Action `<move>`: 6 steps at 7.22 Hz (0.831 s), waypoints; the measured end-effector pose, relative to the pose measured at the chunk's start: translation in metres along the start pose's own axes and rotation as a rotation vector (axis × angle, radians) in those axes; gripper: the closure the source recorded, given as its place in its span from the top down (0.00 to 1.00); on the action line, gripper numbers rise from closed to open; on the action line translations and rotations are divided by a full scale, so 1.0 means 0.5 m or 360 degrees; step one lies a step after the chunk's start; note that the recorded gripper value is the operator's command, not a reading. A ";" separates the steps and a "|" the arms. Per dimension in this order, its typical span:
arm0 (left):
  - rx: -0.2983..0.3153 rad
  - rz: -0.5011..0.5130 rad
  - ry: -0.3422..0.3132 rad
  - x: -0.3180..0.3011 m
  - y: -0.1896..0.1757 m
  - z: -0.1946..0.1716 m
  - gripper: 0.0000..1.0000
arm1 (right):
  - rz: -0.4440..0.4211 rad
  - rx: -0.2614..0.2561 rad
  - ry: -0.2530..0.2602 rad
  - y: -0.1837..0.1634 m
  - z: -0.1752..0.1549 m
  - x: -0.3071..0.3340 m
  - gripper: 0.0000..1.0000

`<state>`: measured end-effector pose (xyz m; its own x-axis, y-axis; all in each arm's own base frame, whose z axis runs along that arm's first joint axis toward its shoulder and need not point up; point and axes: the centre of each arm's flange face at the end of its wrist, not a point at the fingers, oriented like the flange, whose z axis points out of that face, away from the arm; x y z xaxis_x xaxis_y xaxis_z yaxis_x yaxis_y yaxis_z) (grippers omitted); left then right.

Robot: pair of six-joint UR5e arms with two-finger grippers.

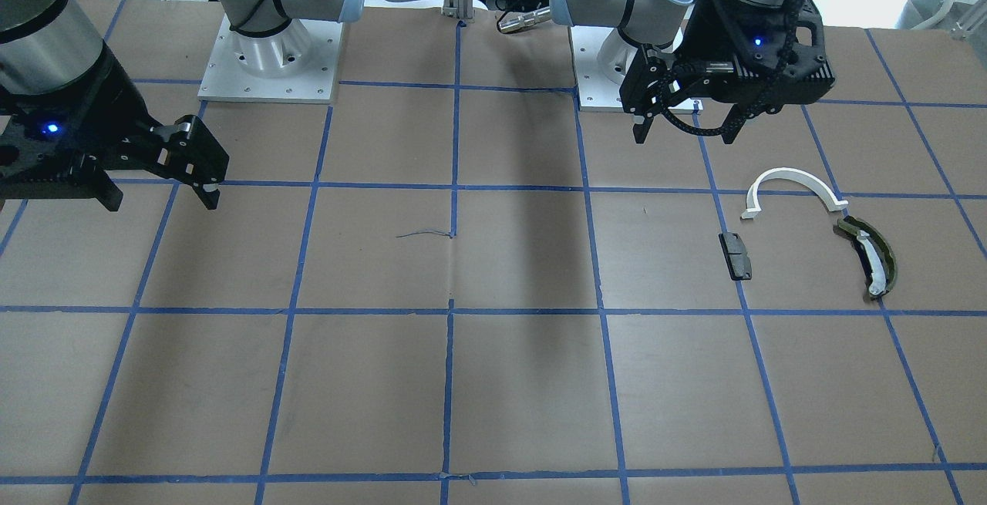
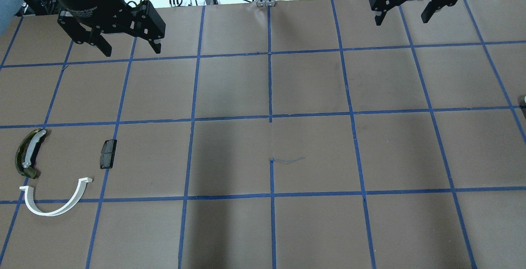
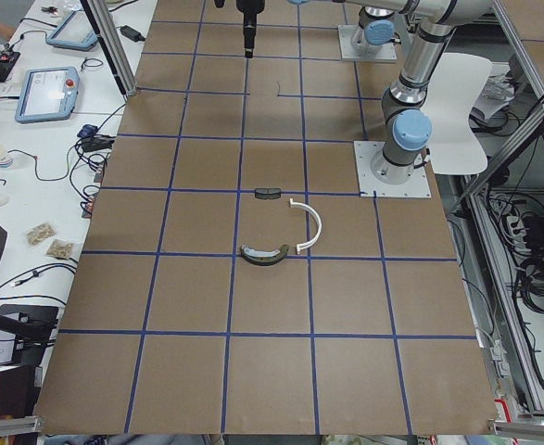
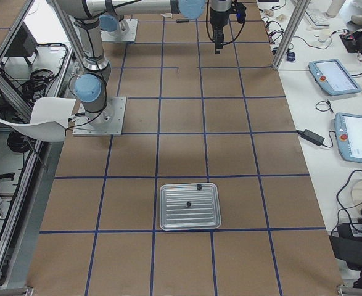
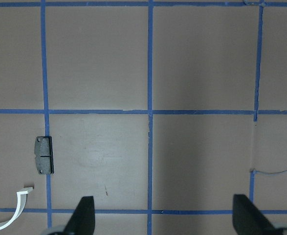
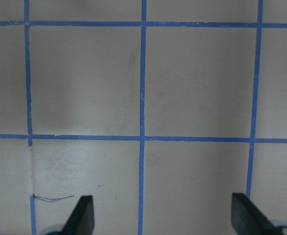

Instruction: Place bearing gear from tray to pile

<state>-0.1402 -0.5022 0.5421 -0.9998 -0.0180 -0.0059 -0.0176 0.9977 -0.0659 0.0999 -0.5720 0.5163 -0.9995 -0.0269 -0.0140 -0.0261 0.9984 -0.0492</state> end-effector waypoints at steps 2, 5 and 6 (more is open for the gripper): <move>-0.0002 0.0000 0.0000 0.000 0.001 0.001 1.00 | 0.0033 -0.0017 0.0002 -0.006 0.001 0.050 1.00; -0.0008 0.0001 0.0000 0.000 0.007 0.004 1.00 | 0.0299 -0.0109 -0.0020 0.018 -0.009 0.378 1.00; -0.0010 0.0002 0.0000 0.001 0.009 0.005 1.00 | 0.0382 -0.0141 -0.0031 0.044 0.000 0.491 1.00</move>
<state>-0.1407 -0.4976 0.5392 -0.9998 -0.0168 -0.0062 -0.0164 0.9981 -0.0597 -0.1458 -0.5569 0.5119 -0.9768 0.2113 -0.0339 0.2097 0.9767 0.0457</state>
